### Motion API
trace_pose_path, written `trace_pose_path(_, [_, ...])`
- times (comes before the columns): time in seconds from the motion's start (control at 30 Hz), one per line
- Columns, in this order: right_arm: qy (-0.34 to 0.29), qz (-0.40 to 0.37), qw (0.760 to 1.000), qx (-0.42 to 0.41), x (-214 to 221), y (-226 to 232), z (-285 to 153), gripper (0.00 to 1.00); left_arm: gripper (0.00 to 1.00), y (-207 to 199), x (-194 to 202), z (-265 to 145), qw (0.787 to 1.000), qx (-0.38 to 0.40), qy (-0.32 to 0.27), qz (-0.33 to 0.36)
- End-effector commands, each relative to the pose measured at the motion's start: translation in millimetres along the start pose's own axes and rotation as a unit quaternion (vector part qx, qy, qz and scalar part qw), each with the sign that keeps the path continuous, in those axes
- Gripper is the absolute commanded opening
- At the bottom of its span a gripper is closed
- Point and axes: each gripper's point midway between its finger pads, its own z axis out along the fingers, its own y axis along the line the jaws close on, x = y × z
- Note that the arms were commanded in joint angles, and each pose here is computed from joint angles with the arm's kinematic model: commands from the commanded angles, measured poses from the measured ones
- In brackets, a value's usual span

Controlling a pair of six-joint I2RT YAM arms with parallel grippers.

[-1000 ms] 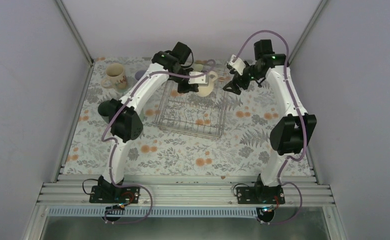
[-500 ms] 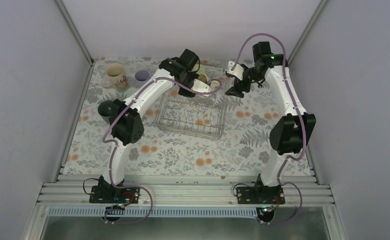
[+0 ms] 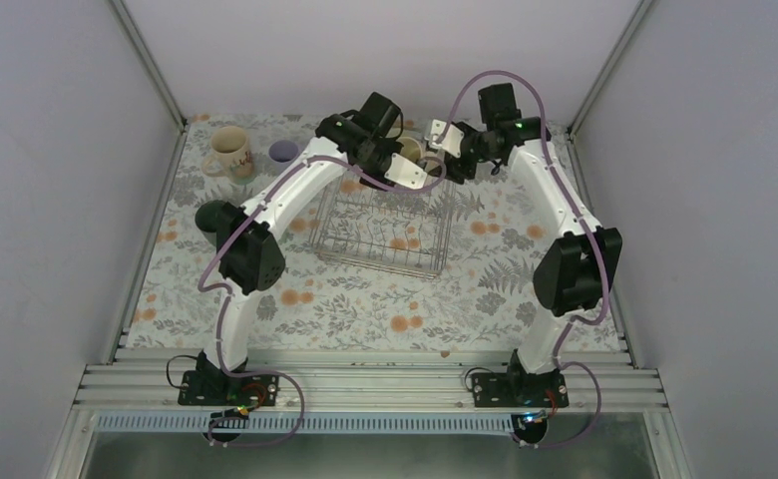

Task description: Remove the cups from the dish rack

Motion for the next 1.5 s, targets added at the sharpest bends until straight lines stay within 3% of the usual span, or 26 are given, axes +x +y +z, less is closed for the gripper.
trace_pose_path(0.0, [-0.006,-0.007,0.999,0.033,-14.6,-20.9,-2.0,0.69,0.02,30.2,-27.2,-28.6,0.997,-0.062,-0.028,0.035])
trace_pose_path(0.2, [0.010,-0.001,0.999,0.031,-12.8,-26.6,0.6,0.45,0.02,28.4,-25.0,-25.1,0.997,-0.059,-0.018,0.039])
trace_pose_path(0.4, [0.037,0.016,0.999,0.001,0.7,-20.6,9.8,0.41,0.02,31.9,-26.3,-28.1,0.997,-0.067,-0.015,0.044])
trace_pose_path(0.6, [0.036,0.021,0.999,-0.002,0.3,-21.0,10.4,0.30,0.02,32.6,-25.4,-26.8,0.997,-0.069,-0.010,0.045])
trace_pose_path(0.83, [0.024,0.036,0.999,-0.004,-7.2,-23.9,3.3,0.04,0.03,39.5,-20.8,-23.8,0.996,-0.083,0.005,0.036])
trace_pose_path(1.0, [0.028,0.058,0.998,0.009,-3.9,-28.3,-4.4,0.04,0.25,59.8,-20.2,-25.7,0.993,-0.115,0.008,-0.006])
trace_pose_path(1.07, [0.031,0.078,0.996,0.023,2.9,-35.2,-10.5,0.04,0.48,67.3,-24.3,-32.2,0.992,-0.127,0.000,-0.018])
trace_pose_path(1.13, [0.022,0.105,0.993,0.051,9.5,-49.9,-24.0,0.04,0.86,76.1,-26.9,-42.5,0.989,-0.147,-0.006,-0.027])
trace_pose_path(1.17, [0.014,0.120,0.990,0.066,11.8,-57.6,-34.6,0.04,0.97,79.9,-28.1,-48.7,0.987,-0.157,-0.012,-0.029])
trace_pose_path(1.3, [-0.003,0.183,0.976,0.115,32.0,-81.1,-77.2,0.04,1.00,103.9,-17.8,-71.7,0.972,-0.230,-0.023,-0.050])
trace_pose_path(1.47, [0.008,0.236,0.958,0.166,59.3,-89.2,-110.7,0.03,1.00,141.4,15.1,-84.8,0.938,-0.333,-0.004,-0.096])
